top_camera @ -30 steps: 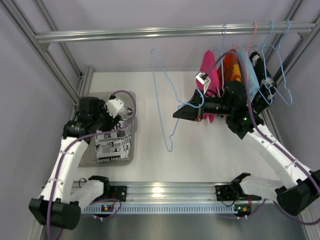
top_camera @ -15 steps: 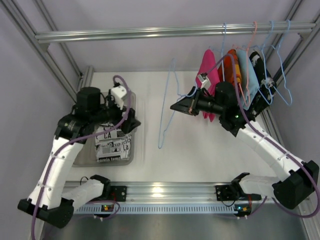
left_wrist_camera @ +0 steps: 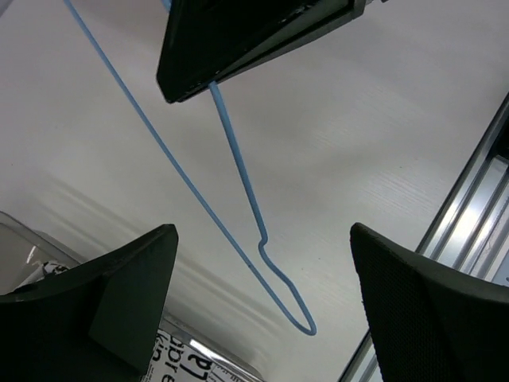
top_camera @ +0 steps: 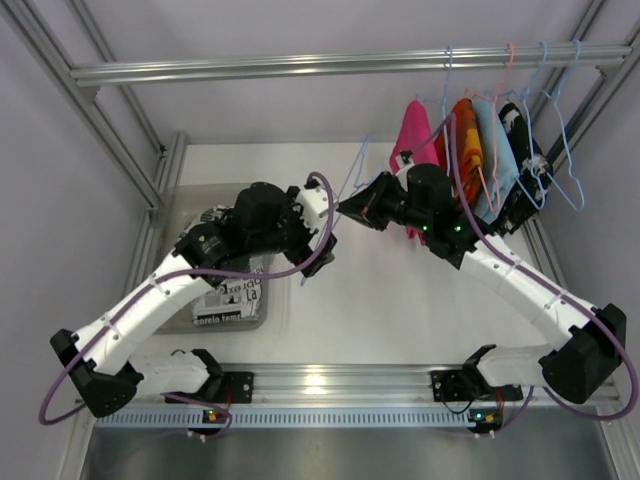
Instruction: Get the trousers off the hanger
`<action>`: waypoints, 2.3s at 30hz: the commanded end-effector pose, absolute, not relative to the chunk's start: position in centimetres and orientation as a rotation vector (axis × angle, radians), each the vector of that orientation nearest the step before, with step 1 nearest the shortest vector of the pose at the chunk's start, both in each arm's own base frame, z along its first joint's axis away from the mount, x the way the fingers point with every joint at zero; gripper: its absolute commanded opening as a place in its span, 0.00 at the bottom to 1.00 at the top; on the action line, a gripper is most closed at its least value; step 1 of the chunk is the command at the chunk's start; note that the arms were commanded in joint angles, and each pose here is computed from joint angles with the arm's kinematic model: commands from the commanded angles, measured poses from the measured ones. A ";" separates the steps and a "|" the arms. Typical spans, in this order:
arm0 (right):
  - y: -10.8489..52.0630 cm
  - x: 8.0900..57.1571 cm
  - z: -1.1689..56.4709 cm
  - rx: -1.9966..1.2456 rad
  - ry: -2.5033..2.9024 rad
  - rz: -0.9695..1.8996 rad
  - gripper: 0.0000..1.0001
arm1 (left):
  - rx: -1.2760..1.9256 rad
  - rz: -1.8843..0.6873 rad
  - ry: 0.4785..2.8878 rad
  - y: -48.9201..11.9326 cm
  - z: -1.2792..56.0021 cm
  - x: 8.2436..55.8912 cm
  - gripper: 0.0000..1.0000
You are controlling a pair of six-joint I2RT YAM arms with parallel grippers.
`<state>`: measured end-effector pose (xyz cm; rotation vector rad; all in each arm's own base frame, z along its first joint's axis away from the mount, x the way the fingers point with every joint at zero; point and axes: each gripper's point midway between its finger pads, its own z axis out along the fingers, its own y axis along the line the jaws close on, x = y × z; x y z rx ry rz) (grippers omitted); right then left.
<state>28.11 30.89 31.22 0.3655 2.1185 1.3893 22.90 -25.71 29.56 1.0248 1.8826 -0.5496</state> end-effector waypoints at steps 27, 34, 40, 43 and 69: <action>31.8 27.7 35.8 0.214 1.933 1.486 0.98 | 0.645 -0.425 1.948 -25.2 30.0 28.1 0.00; 29.3 26.1 38.1 0.000 1.791 1.358 1.00 | 0.418 -0.567 1.875 -19.8 33.8 28.2 0.00; 28.3 24.4 41.1 -0.193 1.637 1.298 1.00 | 0.202 -0.621 1.812 -14.0 36.8 26.7 0.00; 28.0 24.4 41.0 -0.208 1.636 1.272 0.99 | 0.121 -0.659 1.798 -12.1 38.0 26.4 0.00; 27.7 23.2 40.7 -0.293 1.636 1.253 0.99 | -0.051 -0.464 2.180 -3.6 33.0 37.1 0.00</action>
